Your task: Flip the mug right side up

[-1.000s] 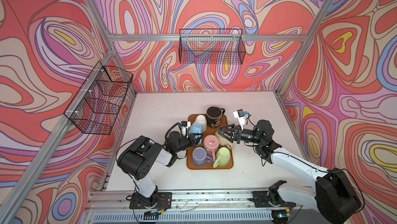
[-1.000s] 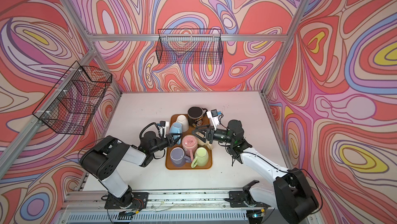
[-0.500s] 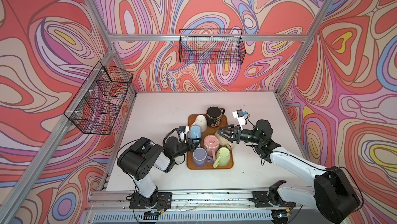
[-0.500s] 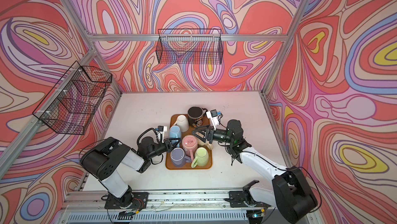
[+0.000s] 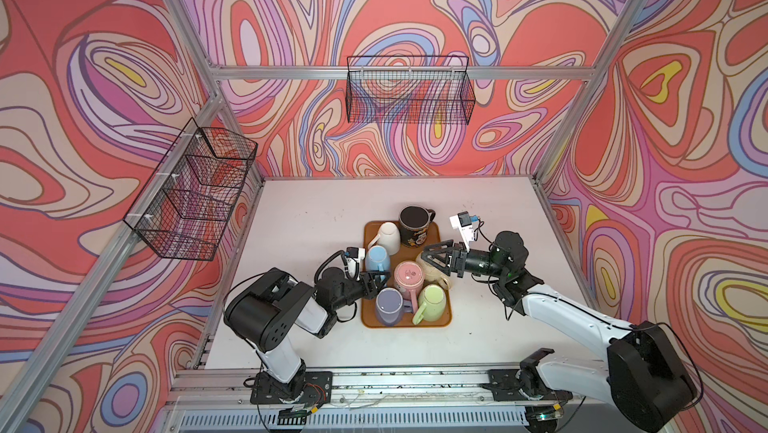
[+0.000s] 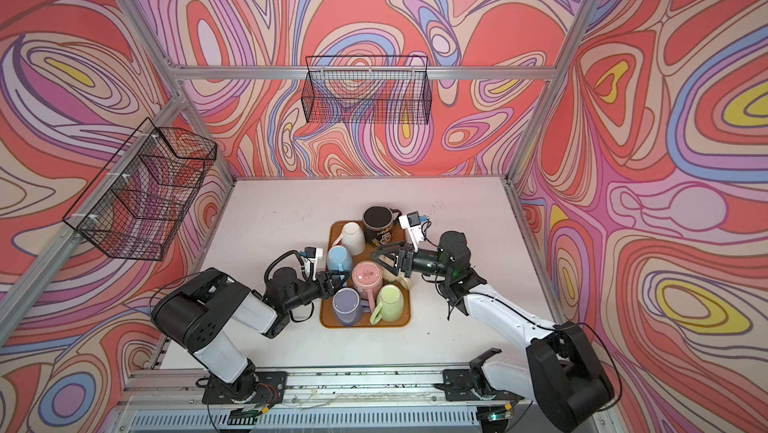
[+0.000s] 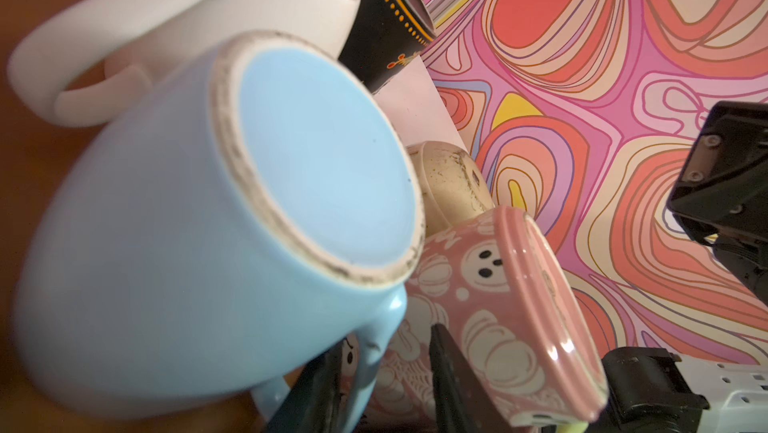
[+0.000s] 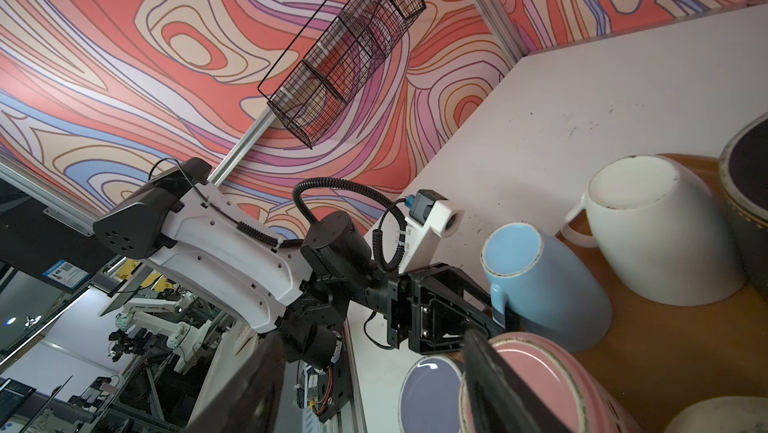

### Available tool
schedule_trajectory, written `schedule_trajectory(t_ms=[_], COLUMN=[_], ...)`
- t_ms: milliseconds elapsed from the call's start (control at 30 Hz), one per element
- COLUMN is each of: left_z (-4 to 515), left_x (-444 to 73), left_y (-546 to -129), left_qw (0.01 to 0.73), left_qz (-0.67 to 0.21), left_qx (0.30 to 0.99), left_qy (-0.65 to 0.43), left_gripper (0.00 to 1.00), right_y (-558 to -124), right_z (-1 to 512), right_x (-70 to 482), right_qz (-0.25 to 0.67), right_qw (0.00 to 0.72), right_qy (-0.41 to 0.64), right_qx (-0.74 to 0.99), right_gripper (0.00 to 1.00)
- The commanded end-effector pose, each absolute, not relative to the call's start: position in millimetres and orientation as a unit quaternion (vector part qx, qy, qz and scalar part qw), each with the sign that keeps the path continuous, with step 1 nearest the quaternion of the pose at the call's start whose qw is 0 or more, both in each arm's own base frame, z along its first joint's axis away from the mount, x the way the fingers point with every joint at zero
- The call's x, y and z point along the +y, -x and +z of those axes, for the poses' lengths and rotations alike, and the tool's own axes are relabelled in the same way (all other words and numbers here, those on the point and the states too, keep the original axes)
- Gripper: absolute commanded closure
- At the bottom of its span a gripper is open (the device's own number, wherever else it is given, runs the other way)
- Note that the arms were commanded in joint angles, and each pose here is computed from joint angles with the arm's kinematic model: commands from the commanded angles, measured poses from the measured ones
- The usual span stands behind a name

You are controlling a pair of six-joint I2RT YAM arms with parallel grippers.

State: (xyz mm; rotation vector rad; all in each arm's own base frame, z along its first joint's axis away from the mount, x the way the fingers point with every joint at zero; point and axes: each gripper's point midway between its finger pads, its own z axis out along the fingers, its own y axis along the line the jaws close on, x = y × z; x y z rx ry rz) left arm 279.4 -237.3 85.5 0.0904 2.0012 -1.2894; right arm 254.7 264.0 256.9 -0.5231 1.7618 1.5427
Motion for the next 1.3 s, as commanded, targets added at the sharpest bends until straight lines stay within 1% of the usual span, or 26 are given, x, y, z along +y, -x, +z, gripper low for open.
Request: schedule_trajectory(t_ms=[0, 133, 333, 567, 833, 1033, 1267], left_z=[87.7, 84.4, 90.5, 84.6, 80.9, 80.0, 81.3], left_x=[-232.6, -222.4, -218.5, -216.2, -213.4, -206.9, -209.1], left_y=[-281.4, -285.8, -283.2, -285.8, -292.1, -299.2, -307.6], left_qw=[0.383, 0.385, 0.378, 0.321, 0.291, 0.285, 0.289], left_qz=[-0.477, -0.418, -0.310, -0.219, -0.123, -0.068, -0.053], left_qx=[0.790, 0.822, 0.868, 0.917, 0.945, 0.952, 0.953], left_qy=[-0.040, -0.042, -0.086, -0.087, -0.088, -0.082, -0.076], left_gripper=[0.60, 0.58, 0.54, 0.52, 0.49, 0.47, 0.43], right_y=[-254.8, -255.0, -255.3, -255.4, -252.8, -250.7, -250.4], right_z=[265.4, 265.7, 266.0, 266.4, 265.7, 265.0, 262.3], right_x=[263.8, 263.4, 263.4, 262.0, 258.6, 256.1, 255.8], right_qz=[0.597, 0.596, 0.596, 0.594, 0.587, 0.584, 0.584], right_qw=[0.371, 0.373, 0.374, 0.377, 0.384, 0.388, 0.388], right_qy=[0.214, 0.213, 0.212, 0.207, 0.204, 0.203, 0.202], right_qx=[0.678, 0.678, 0.678, 0.680, 0.683, 0.683, 0.684], right_gripper=[0.30, 0.30, 0.30, 0.30, 0.30, 0.30, 0.30])
